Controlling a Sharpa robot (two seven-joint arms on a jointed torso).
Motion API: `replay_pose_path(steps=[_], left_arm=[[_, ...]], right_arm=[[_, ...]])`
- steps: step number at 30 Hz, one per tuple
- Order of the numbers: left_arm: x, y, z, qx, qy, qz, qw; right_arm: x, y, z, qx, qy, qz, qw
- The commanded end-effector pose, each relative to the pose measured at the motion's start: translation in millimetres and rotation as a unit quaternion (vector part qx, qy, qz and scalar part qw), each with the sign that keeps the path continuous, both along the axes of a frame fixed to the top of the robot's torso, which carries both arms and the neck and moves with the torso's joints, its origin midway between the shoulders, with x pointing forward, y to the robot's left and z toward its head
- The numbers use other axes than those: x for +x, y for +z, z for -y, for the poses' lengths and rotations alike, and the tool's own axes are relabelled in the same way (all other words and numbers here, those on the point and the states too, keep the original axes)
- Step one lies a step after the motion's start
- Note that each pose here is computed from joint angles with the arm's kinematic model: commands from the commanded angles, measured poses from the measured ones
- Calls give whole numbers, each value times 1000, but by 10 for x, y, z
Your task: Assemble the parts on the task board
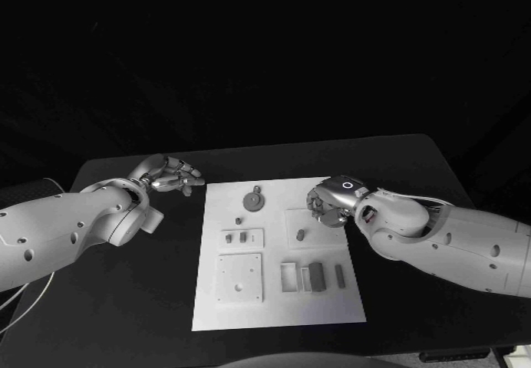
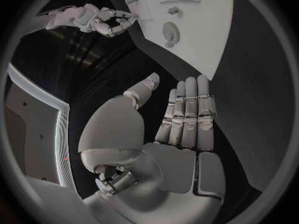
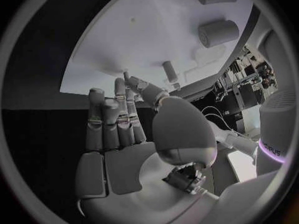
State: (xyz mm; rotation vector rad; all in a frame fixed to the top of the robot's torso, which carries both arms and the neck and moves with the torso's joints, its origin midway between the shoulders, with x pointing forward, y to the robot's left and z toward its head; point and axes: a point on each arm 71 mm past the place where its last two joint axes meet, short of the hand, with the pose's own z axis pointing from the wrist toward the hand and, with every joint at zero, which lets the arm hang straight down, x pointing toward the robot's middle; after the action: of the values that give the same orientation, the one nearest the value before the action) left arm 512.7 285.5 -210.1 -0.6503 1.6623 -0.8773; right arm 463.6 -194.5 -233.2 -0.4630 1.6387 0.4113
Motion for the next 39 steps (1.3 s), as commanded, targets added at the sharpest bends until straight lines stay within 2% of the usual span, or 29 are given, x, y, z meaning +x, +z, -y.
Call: replay_pose_path(steps=[1,13,21,35,39], left_arm=[[2,10,3,0,-1,5,1000],[11,8,11,0,-1,5,1000],[39,0,-11,2,3,6,1000],[61,-20,57,2,-1,6,1000],[69,-22,57,2,1,6,1000]], right_arm=[[-12,40,-9,12,-3,-16,1000],[-55,208,-84,45,9,-12,999],[-181,321,-320,81,41,-25,996],[-349,362,-908,100,112,-49,988],[-384,295,-1047,91,128,-55,986]])
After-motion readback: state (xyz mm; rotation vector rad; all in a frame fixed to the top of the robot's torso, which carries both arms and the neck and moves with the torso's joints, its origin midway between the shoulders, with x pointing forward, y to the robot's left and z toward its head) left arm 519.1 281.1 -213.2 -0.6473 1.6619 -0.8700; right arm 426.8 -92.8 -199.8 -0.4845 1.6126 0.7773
